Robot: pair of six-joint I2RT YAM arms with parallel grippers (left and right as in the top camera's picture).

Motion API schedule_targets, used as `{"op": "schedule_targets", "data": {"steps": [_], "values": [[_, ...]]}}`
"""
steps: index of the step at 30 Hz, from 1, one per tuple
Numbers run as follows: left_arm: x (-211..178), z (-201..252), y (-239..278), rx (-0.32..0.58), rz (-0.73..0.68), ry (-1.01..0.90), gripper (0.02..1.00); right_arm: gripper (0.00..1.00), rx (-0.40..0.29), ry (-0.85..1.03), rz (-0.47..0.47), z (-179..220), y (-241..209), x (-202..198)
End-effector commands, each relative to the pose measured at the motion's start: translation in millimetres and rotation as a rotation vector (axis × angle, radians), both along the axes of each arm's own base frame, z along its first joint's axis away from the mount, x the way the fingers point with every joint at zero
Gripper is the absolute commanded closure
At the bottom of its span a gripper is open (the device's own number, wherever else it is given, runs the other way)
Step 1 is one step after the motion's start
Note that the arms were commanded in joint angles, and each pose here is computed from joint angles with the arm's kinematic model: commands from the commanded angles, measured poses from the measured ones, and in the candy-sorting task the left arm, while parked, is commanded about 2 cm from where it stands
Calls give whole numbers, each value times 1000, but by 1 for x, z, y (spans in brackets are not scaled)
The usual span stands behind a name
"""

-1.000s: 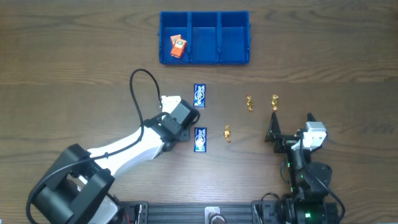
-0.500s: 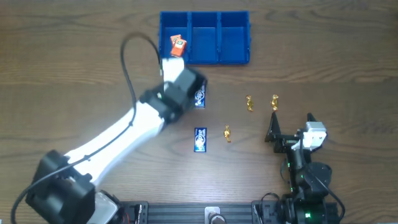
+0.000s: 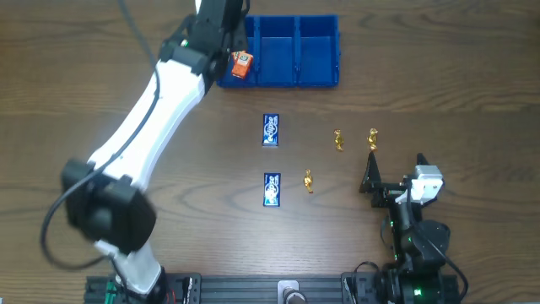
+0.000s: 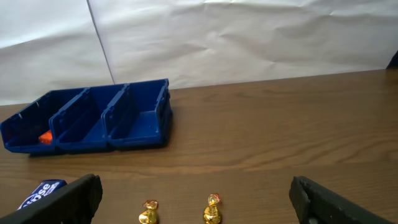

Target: Sort Candies Into Trays

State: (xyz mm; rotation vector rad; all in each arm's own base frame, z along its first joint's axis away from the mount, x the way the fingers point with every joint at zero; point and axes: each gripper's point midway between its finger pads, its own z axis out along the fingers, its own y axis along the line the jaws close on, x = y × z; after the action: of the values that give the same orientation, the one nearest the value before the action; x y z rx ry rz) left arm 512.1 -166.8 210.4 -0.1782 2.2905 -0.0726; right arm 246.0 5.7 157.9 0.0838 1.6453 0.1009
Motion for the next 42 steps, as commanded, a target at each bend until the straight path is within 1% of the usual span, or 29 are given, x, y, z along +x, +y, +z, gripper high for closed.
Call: {"op": "schedule_targets", "data": {"steps": [1, 3, 7, 13, 18, 20, 21, 22, 24, 25, 27, 28, 33, 34, 35, 39, 42], "values": [[15, -44, -14, -9, -72, 92, 728, 3, 6, -1, -1, -1, 0, 0], [17, -60, -16, -3, -74, 117, 728, 3, 6, -1, -1, -1, 0, 0], [18, -76, -17, 7, -77, 142, 730, 3, 6, -1, -1, -1, 0, 0], [21, -75, -18, 14, -89, 130, 713, 3, 6, -1, -1, -1, 0, 0], [22, -75, -17, 19, -89, 128, 669, 3, 6, -1, -1, -1, 0, 0], [22, -75, -17, 23, -85, 126, 608, 3, 6, -1, -1, -1, 0, 0], [22, -75, -16, 25, -82, 124, 544, 3, 6, -1, -1, -1, 0, 0], [23, -74, -15, 28, -78, 120, 459, 3, 6, -1, -1, -1, 0, 0], [24, -69, -14, 31, -70, 106, 248, 3, 6, -1, -1, -1, 0, 0], [24, -63, -14, 29, -69, 93, 183, 3, 6, -1, -1, -1, 0, 0], [23, -47, -14, 18, -71, 62, 62, 3, 6, -1, -1, -1, 0, 0], [23, -38, -14, 12, -71, 47, 38, 3, 6, -1, -1, -1, 0, 0], [7, 27, -5, -8, -60, -50, 25, 3, 6, -1, -1, -1, 0, 0], [-8, 64, 3, -2, -54, -102, 25, 3, 6, -1, -1, -1, 0, 0], [-14, 77, 5, 0, -58, -122, 25, 3, 6, -1, -1, -1, 0, 0], [-53, 155, 20, 19, -80, -263, 18, 3, 6, -1, -1, -1, 0, 0], [-79, 195, 31, 26, -99, -348, 18, 3, 6, -1, -1, -1, 0, 0]]}}
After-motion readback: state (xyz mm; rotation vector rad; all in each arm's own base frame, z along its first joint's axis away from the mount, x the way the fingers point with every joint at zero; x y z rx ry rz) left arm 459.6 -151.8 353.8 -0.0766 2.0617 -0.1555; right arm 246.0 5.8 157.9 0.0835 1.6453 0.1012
